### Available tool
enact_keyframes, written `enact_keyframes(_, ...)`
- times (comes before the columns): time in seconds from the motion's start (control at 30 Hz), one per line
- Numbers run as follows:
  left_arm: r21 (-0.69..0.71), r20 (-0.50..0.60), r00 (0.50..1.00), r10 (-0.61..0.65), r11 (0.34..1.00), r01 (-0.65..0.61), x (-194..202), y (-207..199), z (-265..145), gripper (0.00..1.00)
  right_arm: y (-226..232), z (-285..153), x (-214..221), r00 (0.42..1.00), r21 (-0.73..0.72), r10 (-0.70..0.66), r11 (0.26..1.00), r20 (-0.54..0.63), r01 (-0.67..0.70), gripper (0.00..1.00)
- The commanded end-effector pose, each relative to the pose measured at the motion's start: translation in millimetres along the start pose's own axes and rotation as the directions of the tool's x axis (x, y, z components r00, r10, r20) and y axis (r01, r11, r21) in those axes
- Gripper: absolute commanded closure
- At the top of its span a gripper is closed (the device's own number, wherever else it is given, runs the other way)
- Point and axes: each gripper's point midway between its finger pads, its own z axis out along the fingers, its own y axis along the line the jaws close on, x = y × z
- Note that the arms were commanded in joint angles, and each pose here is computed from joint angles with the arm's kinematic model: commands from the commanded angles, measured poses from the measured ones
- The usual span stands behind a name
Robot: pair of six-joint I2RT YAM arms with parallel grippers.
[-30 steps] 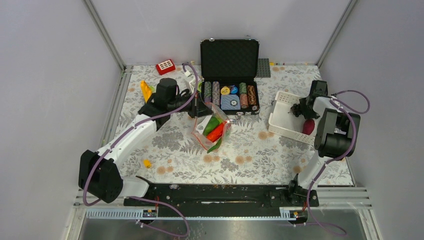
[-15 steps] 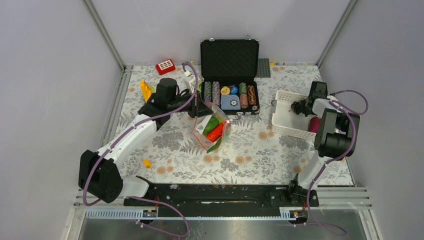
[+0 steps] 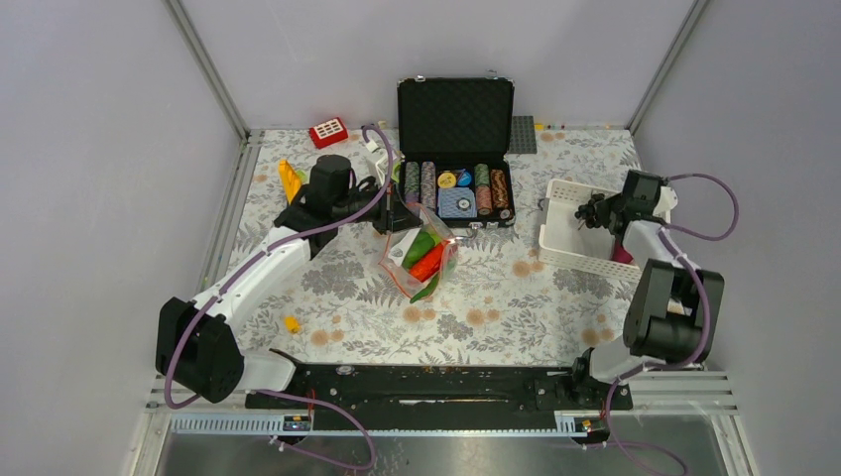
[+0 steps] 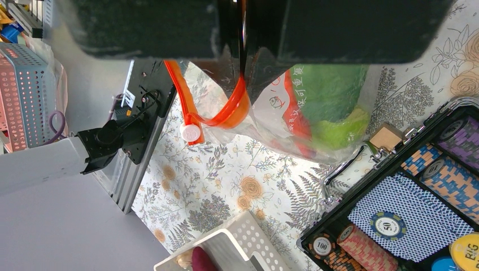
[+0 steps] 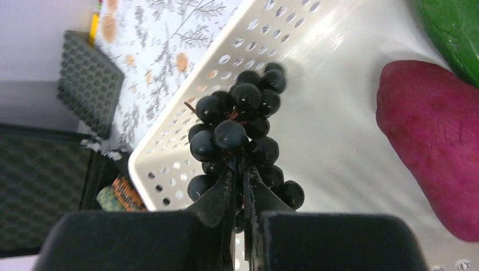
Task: Place the food in the zip-top bag and seal the zipper
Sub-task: Pick up the fake fruit from the bin, then place the fake fruit in the zipper food storage bag.
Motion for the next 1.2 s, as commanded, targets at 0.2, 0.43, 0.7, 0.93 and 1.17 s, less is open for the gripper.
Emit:
enact_keyframes(0.2, 0.031, 0.091, 0.995, 0.044, 0.998, -0.047, -32.1, -12.0, 0.3, 1.0, 38.5, -86.6, -14.3, 0.984, -0.268, -0.155, 0.947, 0.093, 0.175, 1.0)
enact_keyframes(0.43, -0.004, 0.091, 0.995, -0.047, 0.999, 0.048, -35.7, -8.0, 5.1, 1.0, 66.6, -153.8, -7.3, 0.97, -0.468, -0.215, 0.85, 0.11, 0.241, 1.0)
enact_keyframes(0.7, -0.122, 0.04, 0.991, -0.128, 0.984, 0.132, -30.1, 5.0, 21.3, 1.0, 111.0, -242.7, 34.4, 0.936, -0.76, -0.351, 0.6, 0.031, 0.251, 1.0)
enact_keyframes(0.93, -0.127, 0.022, 0.979, -0.204, 0.97, 0.206, -30.0, 13.3, 37.3, 1.0, 140.2, -335.5, 88.7, 0.849, -0.947, -0.528, 0.281, -0.018, 0.156, 1.0)
enact_keyframes(1.17, -0.127, 0.017, 0.975, -0.221, 0.967, 0.221, -31.0, 15.7, 43.7, 1.0, 152.3, -423.5, 124.3, 0.761, -0.999, -0.647, -0.054, 0.038, 0.005, 1.0)
